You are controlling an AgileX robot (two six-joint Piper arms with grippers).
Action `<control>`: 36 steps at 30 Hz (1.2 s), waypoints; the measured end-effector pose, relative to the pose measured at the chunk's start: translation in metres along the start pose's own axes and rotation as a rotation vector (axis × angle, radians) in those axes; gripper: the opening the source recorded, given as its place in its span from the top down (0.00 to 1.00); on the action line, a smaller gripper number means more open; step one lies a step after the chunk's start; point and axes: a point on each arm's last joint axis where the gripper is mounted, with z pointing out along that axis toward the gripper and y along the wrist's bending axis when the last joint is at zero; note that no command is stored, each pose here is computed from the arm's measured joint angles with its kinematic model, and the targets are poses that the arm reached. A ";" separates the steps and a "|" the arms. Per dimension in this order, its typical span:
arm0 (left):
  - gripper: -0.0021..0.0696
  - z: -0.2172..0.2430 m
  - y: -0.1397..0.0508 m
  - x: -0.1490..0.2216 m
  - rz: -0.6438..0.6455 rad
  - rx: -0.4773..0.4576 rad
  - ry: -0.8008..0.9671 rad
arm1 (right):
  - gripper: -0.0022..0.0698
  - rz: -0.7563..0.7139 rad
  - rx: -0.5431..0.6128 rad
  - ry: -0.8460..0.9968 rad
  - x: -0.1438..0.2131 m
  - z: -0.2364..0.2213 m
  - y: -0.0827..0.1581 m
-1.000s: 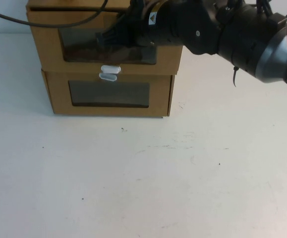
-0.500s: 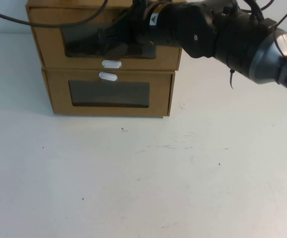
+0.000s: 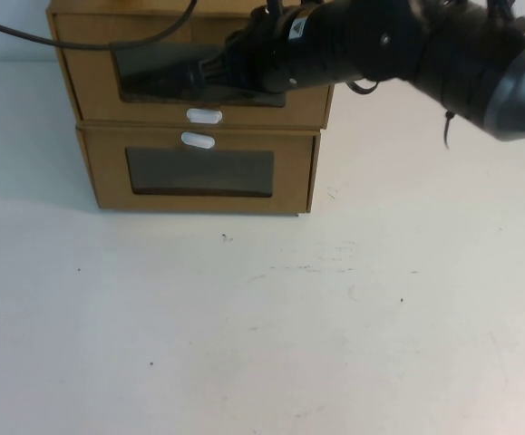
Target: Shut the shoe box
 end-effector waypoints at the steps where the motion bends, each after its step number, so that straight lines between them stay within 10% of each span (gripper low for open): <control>1: 0.98 -0.002 -0.001 -0.001 0.006 0.001 -0.002 | 0.99 -0.002 -0.017 0.003 -0.003 -0.006 0.002; 12: 0.98 -0.067 -0.033 -0.032 0.124 -0.121 -0.104 | 0.99 -0.056 -0.061 0.082 -0.016 -0.062 0.013; 21: 0.98 -0.203 -0.112 -0.025 0.226 -0.372 -0.181 | 0.99 -0.175 0.061 0.137 -0.025 -0.119 0.006; 36: 0.98 -0.332 -0.249 0.224 0.380 -0.653 -0.731 | 0.99 0.156 0.192 0.025 0.013 -0.186 -0.083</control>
